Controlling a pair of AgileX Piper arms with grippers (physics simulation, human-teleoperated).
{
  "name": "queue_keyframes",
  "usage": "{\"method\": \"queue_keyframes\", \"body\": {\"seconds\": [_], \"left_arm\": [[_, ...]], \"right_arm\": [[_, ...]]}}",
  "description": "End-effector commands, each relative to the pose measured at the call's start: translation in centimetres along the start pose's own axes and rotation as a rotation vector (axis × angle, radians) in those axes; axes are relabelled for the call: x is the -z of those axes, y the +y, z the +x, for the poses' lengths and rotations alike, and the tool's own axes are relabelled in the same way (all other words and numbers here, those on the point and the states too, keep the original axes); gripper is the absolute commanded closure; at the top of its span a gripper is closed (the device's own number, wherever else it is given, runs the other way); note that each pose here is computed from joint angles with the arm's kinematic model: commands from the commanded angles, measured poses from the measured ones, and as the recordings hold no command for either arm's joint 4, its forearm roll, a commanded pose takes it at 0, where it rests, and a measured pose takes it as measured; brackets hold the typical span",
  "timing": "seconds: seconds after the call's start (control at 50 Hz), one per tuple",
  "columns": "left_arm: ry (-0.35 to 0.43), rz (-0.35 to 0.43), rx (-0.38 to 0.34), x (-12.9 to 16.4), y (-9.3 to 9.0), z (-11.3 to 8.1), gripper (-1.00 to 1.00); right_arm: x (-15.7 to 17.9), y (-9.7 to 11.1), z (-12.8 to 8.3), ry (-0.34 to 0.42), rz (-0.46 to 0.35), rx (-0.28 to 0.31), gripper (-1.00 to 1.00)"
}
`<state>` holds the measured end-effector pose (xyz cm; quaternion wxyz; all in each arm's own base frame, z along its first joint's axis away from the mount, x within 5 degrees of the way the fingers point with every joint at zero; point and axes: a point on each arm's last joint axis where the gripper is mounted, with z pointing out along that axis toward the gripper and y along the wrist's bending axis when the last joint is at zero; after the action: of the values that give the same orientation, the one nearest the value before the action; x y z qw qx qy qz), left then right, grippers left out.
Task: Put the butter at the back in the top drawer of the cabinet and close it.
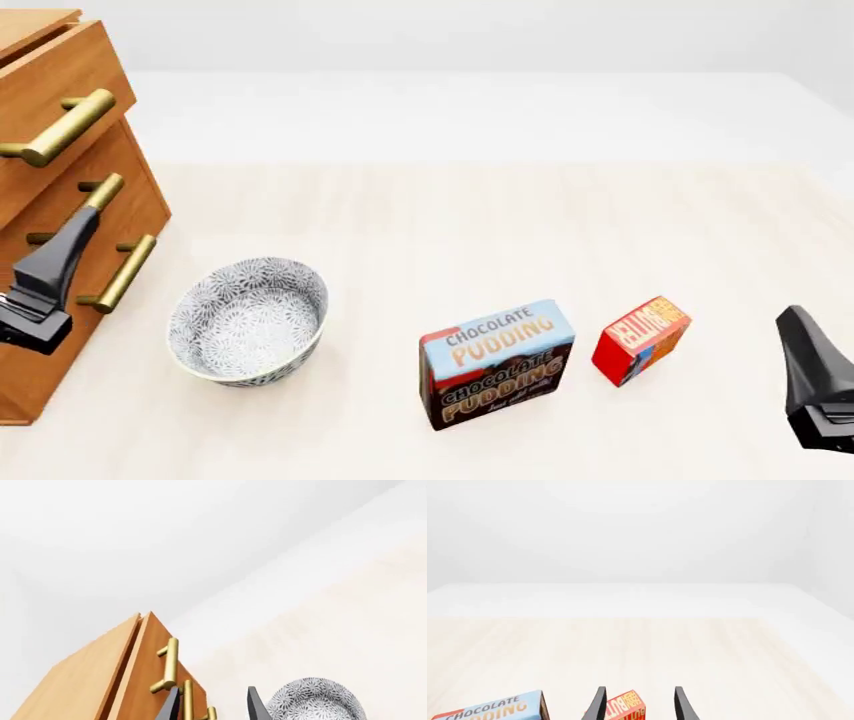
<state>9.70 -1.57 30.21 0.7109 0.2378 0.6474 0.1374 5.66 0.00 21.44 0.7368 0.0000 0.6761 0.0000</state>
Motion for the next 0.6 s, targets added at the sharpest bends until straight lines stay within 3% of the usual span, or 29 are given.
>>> {"method": "queue_keyframes", "body": {"seconds": [0.02, 0.6], "left_arm": [[0.0, 0.024, -0.07, -0.1, 0.1, -0.6, -1.0], [-0.011, 0.053, -0.26, 0.8, 0.8, -2.2, -1.0]], "right_arm": [[0.0, 0.0, 0.0, 0.0, 0.0, 0.0, -1.0], [0.0, 0.0, 0.0, 0.0, 0.0, 0.0, -1.0]]}}
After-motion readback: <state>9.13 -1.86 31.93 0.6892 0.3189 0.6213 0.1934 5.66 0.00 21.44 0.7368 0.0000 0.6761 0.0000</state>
